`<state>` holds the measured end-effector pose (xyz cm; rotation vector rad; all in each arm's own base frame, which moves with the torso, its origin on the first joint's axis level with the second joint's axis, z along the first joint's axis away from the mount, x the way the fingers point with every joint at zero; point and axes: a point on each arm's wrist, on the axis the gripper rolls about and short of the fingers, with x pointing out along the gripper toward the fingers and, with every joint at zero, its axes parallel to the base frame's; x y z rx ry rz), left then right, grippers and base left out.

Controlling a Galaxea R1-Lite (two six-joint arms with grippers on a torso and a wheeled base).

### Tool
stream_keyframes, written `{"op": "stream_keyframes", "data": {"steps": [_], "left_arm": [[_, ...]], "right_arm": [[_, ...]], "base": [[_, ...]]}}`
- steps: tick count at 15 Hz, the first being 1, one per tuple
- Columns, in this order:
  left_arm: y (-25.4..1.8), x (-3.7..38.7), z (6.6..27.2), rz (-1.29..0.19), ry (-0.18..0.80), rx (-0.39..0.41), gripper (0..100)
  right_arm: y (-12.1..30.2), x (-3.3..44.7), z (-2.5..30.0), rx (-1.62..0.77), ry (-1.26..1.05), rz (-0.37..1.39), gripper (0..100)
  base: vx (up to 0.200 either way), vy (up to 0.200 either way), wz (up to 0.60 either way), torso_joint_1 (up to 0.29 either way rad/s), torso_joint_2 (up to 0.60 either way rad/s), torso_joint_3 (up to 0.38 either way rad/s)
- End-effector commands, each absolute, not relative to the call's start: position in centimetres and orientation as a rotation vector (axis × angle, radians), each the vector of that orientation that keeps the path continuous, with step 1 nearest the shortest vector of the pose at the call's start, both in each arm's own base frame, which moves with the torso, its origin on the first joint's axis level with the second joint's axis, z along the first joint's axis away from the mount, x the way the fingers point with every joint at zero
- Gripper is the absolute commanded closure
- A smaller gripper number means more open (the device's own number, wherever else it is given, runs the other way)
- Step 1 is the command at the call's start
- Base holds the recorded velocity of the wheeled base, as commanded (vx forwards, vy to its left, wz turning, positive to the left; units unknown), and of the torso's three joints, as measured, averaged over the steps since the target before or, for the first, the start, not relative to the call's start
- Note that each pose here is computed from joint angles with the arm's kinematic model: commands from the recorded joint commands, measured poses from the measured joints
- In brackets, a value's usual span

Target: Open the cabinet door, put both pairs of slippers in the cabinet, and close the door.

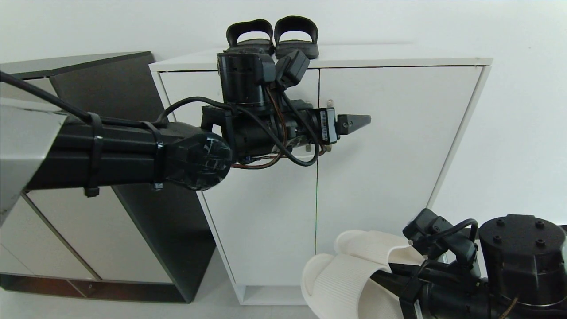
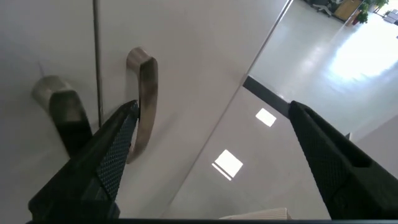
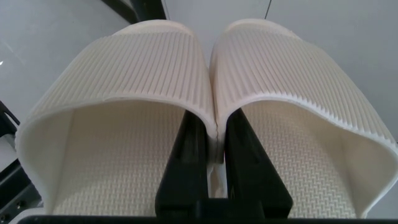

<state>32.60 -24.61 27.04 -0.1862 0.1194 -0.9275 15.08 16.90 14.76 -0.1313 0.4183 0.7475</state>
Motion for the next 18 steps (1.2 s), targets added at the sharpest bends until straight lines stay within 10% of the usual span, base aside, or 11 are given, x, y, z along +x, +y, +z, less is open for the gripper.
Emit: {"op": "stream_keyframes", "data": {"steps": [1,2,18], "left_arm": [[-25.1,33.3,26.3,-0.922,0.131,-0.185,0],[-25.2,33.5,26.2,-0.922,0.134,-0.186,100],[-20.5,23.0,28.7,-0.998,0.145,-0.181,100]], "right_arm": [[16.9,15.1,14.7,-0.132,0.420,0.748,100],[17.0,15.1,14.6,-0.133,0.423,0.747,100],[15.4,13.0,14.4,-0.125,0.443,0.984,100]], "base": [[0.000,0.000,0.00,0.000,0.00,0.000],[0.000,0.000,0.00,0.000,0.00,0.000],[0.000,0.000,0.00,0.000,0.00,0.000]]}}
